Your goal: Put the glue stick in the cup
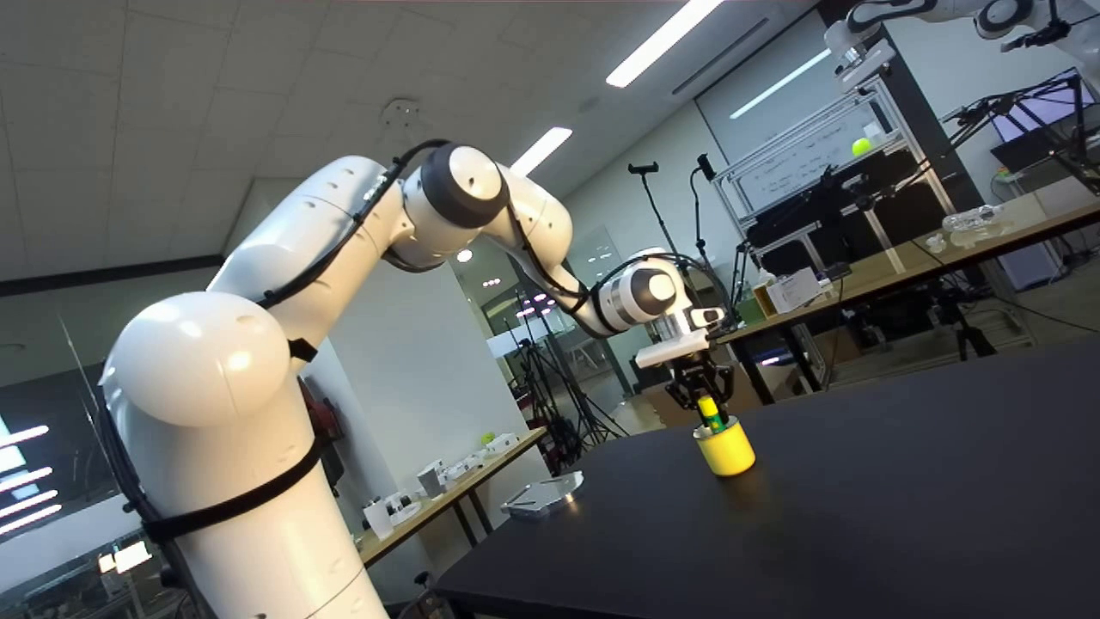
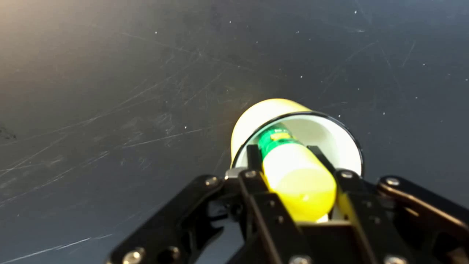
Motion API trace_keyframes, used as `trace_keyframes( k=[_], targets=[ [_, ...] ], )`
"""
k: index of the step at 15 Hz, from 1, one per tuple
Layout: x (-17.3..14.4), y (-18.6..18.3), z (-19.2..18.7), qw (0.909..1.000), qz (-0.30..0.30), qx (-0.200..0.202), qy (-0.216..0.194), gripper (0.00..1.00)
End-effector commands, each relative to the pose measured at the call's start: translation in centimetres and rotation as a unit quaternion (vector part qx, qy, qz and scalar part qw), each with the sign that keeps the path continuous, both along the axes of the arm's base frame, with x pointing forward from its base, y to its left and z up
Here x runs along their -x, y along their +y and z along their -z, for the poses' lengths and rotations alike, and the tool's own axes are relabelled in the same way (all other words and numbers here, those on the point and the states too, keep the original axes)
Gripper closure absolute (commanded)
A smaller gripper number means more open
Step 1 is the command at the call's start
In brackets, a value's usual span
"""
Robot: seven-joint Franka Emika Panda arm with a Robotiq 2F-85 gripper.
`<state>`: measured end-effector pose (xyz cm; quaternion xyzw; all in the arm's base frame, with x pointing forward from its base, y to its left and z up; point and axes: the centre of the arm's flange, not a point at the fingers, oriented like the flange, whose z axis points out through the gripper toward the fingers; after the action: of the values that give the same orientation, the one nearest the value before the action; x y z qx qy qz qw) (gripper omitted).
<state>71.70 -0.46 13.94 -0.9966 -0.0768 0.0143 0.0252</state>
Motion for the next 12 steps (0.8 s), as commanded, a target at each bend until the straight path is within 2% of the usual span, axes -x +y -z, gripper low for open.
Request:
trace_keyframes(
  k=[1,2,4,8,10,12],
  targets=[
    [-1.7,-0.1,0.6,0.9999,0.004,-0.001,0.009,0.91],
    [-1.8,0.0,0.4,0.9999,0.005,-0.002,0.009,0.44],
    [-2.1,0.2,-0.7,1.0,0.003,-0.005,0.002,0.34],
    [-2.9,0.5,-5.6,0.9994,0.006,-0.015,-0.031,0.05],
    [-2.8,0.5,-8.6,0.9986,0.008,-0.018,-0.05,0.0],
    [-2.1,0.5,-11.4,0.9987,0.0,-0.024,-0.046,0.0]
  ],
)
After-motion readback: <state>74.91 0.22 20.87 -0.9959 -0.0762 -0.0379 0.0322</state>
